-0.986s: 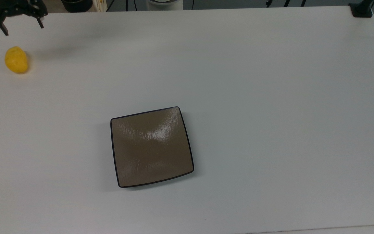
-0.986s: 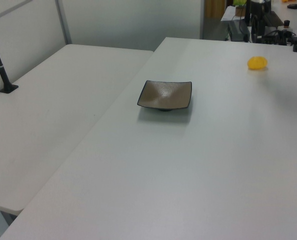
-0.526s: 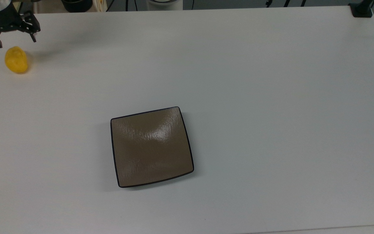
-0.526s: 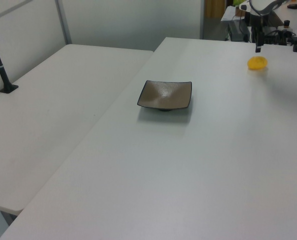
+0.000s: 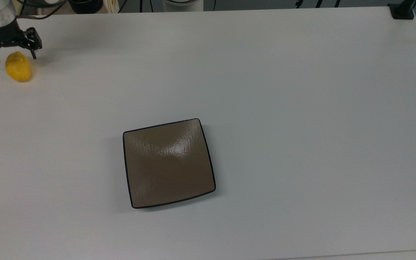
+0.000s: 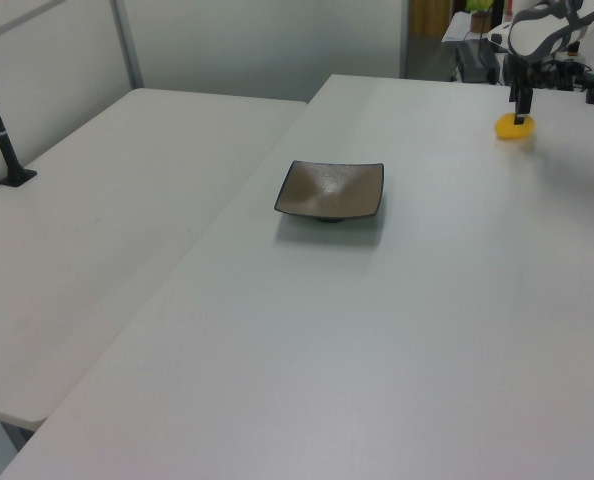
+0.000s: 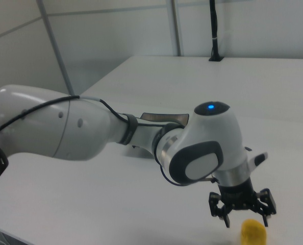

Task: Put potatoes on a ceramic plate
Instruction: 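Lower the open gripper over the yellow potato and close on it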

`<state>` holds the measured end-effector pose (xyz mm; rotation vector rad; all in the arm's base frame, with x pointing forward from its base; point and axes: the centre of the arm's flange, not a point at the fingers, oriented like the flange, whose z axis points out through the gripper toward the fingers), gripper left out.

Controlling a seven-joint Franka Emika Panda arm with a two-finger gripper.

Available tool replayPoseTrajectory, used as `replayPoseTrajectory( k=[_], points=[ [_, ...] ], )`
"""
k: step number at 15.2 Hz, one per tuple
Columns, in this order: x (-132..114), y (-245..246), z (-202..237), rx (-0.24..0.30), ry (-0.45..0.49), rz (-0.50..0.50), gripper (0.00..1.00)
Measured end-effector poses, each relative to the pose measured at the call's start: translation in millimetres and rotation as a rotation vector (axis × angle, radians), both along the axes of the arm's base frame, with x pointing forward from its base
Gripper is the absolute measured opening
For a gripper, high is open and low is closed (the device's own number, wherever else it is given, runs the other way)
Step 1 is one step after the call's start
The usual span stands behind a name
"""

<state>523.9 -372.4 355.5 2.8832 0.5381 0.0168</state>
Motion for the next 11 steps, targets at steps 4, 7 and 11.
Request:
replayPoseTrajectory(
  k=[4,7,11],
  points=[
    [1,-5,-24,-0.010,0.010,0.006,1.00],
    [3,-7,-41,-0.039,0.011,0.032,0.96],
    [-1,-6,-50,-0.057,0.039,0.058,0.69]
  ],
)
